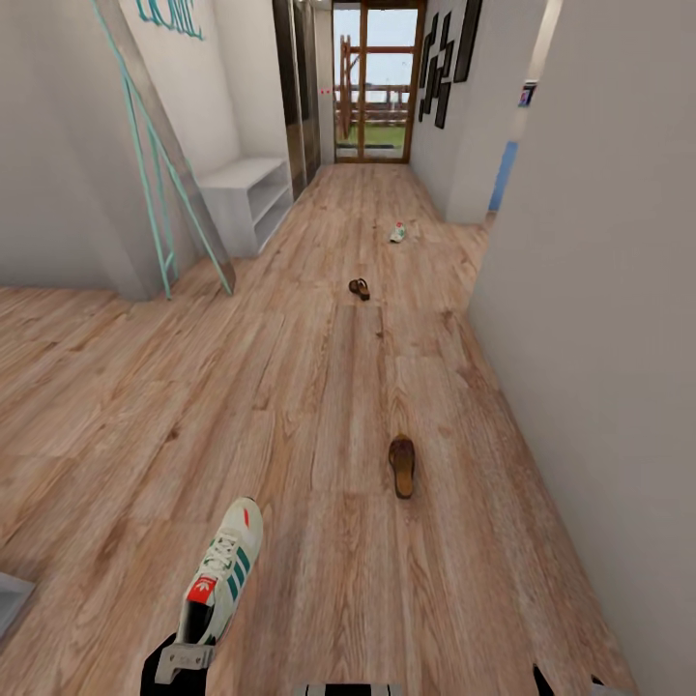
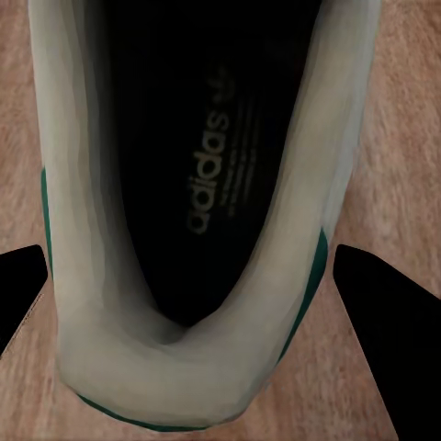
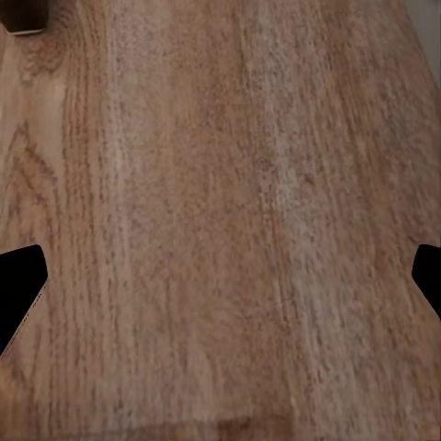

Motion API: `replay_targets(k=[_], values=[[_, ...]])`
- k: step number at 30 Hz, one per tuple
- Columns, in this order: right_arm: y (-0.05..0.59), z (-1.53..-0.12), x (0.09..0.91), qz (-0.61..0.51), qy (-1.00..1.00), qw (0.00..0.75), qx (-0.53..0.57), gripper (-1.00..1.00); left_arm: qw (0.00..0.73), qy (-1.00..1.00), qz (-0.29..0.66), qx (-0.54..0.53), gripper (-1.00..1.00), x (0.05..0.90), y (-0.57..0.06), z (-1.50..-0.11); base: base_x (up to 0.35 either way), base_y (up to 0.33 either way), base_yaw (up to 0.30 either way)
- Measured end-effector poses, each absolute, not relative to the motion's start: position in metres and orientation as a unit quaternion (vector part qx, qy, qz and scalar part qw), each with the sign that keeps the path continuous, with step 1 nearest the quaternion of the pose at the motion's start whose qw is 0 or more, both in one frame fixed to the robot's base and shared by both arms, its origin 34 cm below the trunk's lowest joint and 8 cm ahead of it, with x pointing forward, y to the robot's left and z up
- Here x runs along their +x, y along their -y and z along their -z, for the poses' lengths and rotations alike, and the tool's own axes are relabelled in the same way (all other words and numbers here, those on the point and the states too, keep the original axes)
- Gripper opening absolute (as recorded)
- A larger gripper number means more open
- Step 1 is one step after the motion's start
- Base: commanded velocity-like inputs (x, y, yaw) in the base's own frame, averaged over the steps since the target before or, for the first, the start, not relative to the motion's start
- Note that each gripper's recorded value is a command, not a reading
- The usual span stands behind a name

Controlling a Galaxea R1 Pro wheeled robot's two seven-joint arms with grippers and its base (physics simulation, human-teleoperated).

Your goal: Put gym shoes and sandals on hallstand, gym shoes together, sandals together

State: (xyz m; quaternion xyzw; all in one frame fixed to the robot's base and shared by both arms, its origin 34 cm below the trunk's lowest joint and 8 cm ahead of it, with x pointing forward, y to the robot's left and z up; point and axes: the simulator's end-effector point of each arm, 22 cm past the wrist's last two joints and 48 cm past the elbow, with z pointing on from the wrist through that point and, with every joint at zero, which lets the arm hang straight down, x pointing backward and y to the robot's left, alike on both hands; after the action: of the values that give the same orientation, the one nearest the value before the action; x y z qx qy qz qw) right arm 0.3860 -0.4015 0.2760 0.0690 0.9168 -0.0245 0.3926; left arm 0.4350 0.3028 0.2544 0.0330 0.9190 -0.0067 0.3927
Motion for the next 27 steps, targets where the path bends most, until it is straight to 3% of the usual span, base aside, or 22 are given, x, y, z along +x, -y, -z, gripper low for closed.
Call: replay_targets(k=[27], values=[[0.401, -0.282, 0.396, 0.026, -0.912, 0.404, 0.066, 1.0, 0.392, -0.919, 0.007, 0.033, -1.0, 0.434, -0.302, -0.254, 0.252, 0.178, 0.0]])
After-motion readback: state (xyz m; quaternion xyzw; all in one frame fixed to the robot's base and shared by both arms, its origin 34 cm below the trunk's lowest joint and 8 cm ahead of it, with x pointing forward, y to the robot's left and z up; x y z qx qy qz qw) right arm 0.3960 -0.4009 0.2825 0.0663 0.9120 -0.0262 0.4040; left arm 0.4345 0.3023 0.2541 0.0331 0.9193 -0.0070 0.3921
